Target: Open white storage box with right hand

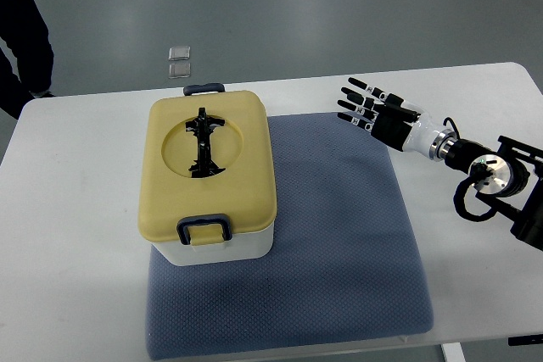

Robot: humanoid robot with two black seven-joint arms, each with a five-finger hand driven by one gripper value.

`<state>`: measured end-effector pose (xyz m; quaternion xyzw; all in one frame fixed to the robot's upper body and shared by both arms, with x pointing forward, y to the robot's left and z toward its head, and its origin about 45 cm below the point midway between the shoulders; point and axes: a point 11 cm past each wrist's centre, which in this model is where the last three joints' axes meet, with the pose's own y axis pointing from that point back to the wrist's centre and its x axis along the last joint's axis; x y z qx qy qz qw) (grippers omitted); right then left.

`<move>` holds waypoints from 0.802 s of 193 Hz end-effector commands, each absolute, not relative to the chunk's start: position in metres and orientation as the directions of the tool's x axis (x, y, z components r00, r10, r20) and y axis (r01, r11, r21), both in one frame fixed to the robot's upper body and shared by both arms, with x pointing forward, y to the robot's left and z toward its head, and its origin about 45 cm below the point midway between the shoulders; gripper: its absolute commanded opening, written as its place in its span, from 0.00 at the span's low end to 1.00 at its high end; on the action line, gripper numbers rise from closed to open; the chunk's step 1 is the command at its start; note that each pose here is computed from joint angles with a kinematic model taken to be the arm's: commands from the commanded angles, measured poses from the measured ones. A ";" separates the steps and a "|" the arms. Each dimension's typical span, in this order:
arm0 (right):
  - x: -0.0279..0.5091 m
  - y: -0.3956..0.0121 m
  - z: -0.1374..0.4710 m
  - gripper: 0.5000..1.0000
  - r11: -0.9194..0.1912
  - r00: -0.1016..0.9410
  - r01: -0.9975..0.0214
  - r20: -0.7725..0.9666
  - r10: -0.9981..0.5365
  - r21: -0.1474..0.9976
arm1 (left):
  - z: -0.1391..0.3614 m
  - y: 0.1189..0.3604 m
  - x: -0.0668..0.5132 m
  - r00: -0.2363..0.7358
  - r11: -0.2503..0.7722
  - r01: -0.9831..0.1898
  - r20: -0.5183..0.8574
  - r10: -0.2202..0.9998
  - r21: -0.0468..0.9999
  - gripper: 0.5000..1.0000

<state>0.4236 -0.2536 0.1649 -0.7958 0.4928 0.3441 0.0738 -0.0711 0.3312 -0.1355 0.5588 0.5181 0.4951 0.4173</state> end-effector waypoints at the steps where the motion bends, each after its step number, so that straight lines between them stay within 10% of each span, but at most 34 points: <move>1: 0.423 -0.254 0.164 0.89 -0.501 0.274 -0.836 -0.619 -0.736 0.224 | -0.136 0.331 -0.071 -0.027 -0.115 0.165 0.121 0.992 0.980 1.00; 155: 0.431 -0.268 0.165 0.89 -0.426 0.216 -0.877 -0.610 -0.763 0.222 | -0.136 0.336 -0.056 -0.020 -0.132 0.134 0.135 0.991 0.982 1.00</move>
